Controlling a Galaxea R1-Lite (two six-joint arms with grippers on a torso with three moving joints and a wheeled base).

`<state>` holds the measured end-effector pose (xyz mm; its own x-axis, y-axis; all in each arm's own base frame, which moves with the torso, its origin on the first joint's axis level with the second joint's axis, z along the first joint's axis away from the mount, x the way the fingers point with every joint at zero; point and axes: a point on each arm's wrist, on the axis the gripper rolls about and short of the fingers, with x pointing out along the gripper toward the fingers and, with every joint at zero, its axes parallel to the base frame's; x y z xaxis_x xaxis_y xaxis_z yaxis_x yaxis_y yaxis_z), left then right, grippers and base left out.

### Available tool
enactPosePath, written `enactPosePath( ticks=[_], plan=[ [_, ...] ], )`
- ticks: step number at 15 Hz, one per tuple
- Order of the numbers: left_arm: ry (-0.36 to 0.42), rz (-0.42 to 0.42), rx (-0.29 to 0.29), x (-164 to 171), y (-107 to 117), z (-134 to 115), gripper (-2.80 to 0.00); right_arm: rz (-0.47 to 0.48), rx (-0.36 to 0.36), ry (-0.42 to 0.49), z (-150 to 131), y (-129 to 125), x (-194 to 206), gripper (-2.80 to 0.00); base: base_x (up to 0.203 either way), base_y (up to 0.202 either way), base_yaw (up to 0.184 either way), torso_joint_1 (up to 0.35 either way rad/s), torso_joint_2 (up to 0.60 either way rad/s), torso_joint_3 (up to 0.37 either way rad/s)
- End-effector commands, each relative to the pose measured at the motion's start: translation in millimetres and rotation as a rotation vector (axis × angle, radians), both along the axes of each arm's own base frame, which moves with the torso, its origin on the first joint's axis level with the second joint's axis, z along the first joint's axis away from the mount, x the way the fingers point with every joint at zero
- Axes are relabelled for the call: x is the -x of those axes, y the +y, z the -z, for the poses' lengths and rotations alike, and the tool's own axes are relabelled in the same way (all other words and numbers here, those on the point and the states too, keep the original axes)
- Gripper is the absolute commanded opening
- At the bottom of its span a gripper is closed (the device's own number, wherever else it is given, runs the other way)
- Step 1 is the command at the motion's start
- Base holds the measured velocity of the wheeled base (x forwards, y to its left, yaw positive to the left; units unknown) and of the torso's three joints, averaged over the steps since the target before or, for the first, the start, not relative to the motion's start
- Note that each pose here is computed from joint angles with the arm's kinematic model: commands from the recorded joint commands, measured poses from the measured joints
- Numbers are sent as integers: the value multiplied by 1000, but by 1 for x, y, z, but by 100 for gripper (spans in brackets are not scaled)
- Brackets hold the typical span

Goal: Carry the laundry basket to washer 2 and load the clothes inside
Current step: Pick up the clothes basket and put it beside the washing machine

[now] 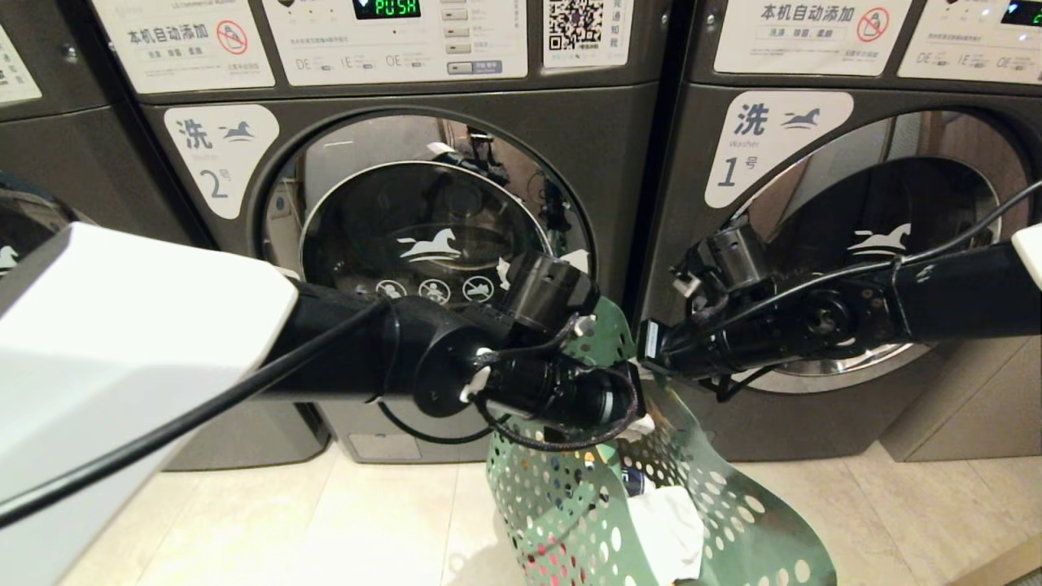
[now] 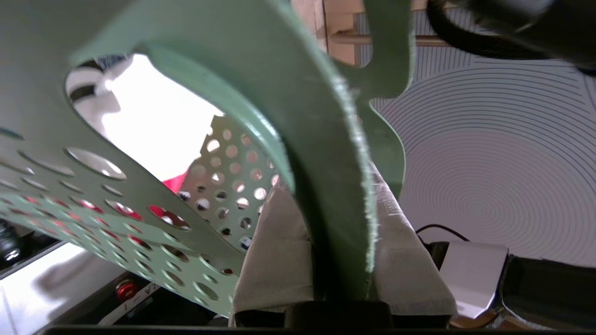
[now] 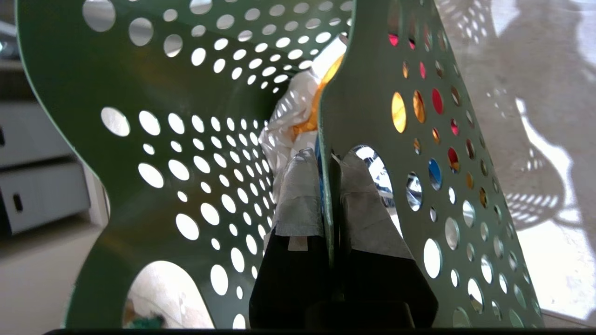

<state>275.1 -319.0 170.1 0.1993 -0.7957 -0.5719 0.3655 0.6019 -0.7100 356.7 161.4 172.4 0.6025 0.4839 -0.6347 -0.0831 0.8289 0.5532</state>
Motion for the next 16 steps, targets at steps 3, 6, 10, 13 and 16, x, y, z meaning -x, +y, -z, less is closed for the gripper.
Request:
enactPosePath(
  ticks=[3,6,10,13,16],
  plan=[
    [37,33,-36,-8,-34,16,-280,59,4,26,2,-26,2,-280,0,0,0,0,4,-199],
    [58,74,-61,-1,-56,23,-280,74,19,53,10,-32,5,-280,0,0,0,6,4,-194],
    [53,98,-64,1,-72,33,-280,121,20,54,15,-49,3,-280,0,0,0,4,0,-196],
    [60,107,-75,2,-77,42,-280,148,21,58,18,-60,2,-280,0,0,0,3,1,-196],
    [63,109,-79,1,-80,50,-280,172,24,76,21,-70,7,-280,0,0,0,4,2,-201]
  ],
)
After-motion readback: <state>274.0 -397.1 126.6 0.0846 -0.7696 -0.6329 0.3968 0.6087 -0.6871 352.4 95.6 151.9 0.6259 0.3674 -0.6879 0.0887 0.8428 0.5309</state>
